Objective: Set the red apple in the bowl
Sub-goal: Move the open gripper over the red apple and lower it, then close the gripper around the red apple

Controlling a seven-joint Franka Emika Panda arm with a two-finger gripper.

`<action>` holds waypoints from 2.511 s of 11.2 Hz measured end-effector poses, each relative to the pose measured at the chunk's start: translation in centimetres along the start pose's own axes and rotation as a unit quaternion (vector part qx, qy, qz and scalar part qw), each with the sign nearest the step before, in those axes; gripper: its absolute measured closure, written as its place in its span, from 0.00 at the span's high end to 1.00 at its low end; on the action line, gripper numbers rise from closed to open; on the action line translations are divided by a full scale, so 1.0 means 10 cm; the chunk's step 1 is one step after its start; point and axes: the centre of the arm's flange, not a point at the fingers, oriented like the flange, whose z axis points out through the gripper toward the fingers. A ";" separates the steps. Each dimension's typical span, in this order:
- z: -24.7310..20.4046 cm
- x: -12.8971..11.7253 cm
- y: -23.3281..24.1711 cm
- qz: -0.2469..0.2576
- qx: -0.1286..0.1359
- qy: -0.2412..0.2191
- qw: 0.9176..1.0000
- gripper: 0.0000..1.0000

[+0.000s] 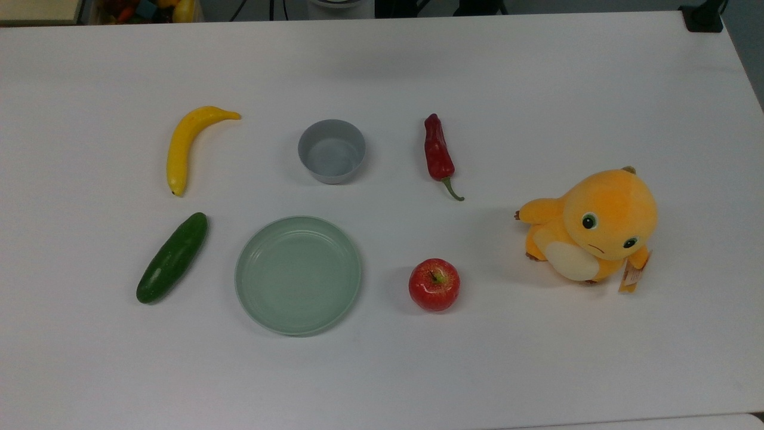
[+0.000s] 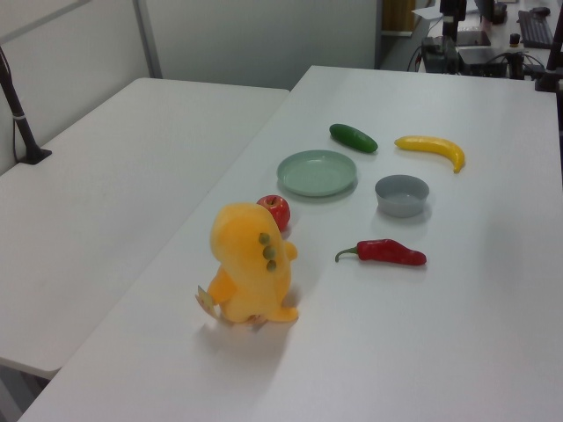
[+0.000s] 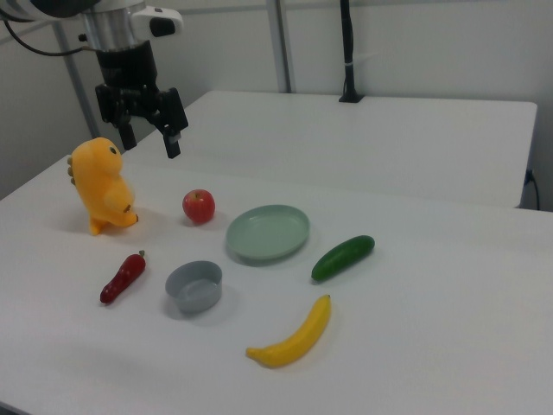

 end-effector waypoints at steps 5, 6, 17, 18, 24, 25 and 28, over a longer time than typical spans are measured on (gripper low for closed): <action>0.17 0.11 -0.15 -0.017 -0.035 -0.016 0.999 1.00; 0.24 0.17 -0.14 -0.017 -0.047 -0.019 0.999 1.00; 1.39 1.57 -1.81 0.060 0.042 0.226 0.971 1.00; 1.54 1.66 -1.91 0.055 0.052 0.242 0.967 1.00; 2.54 2.01 -2.38 0.019 0.087 0.309 0.947 1.00; 2.70 2.03 -2.44 0.009 0.083 0.309 0.947 1.00; 3.01 2.10 -2.53 -0.014 0.075 0.322 0.944 1.00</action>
